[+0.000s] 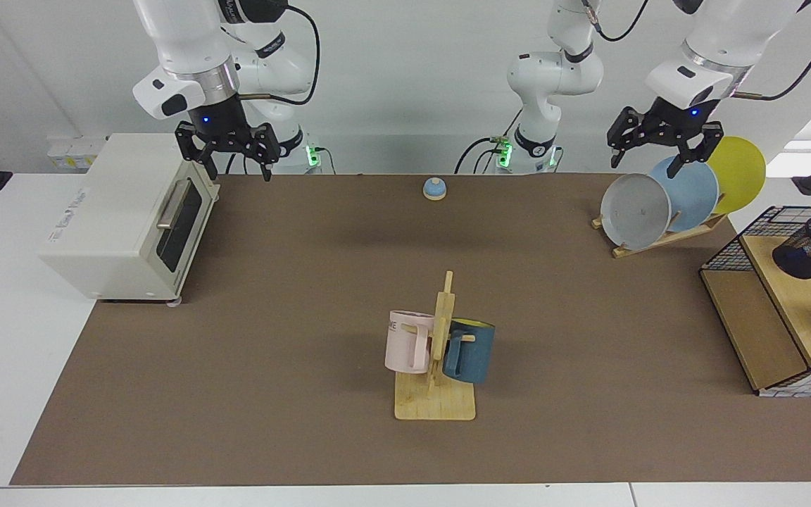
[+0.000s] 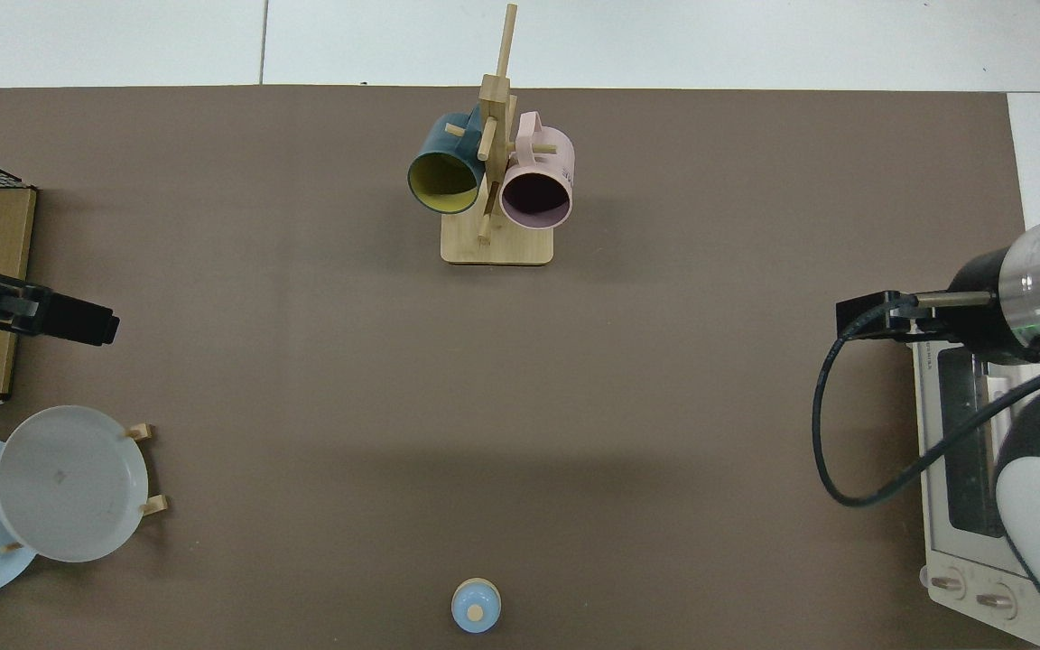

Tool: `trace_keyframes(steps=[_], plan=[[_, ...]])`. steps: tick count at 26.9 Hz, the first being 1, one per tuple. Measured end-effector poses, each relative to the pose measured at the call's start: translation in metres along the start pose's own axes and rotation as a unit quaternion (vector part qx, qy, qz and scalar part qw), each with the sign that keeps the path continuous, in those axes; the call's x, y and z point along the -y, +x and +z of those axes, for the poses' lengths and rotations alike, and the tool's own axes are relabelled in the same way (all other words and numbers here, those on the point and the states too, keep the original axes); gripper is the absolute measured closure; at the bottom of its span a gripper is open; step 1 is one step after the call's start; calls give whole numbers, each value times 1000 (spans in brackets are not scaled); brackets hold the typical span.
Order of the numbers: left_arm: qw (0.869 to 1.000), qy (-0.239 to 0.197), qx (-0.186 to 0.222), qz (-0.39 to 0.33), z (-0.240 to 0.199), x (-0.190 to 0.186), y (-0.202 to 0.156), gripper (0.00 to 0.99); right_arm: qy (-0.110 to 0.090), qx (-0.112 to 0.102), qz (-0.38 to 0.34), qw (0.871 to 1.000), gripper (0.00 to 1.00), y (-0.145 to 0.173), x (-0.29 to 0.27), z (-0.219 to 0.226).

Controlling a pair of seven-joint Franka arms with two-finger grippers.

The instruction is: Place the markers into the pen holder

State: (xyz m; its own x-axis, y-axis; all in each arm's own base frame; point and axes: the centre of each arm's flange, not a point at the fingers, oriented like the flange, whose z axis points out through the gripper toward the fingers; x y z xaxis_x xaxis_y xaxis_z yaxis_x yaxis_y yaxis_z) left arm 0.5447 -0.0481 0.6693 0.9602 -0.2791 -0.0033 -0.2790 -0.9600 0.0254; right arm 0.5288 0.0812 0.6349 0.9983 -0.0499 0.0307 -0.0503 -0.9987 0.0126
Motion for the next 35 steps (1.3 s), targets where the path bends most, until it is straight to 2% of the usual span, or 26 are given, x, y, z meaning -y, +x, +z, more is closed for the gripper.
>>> trace_keyframes(steps=[14, 35], plan=[[999, 4, -19, -31, 16, -2, -16, 0, 0, 0, 0, 1000, 0, 0, 0, 0], [998, 5, -31, -61, 10, 1, -8, 0, 0, 0, 0, 1000, 0, 0, 0, 0]])
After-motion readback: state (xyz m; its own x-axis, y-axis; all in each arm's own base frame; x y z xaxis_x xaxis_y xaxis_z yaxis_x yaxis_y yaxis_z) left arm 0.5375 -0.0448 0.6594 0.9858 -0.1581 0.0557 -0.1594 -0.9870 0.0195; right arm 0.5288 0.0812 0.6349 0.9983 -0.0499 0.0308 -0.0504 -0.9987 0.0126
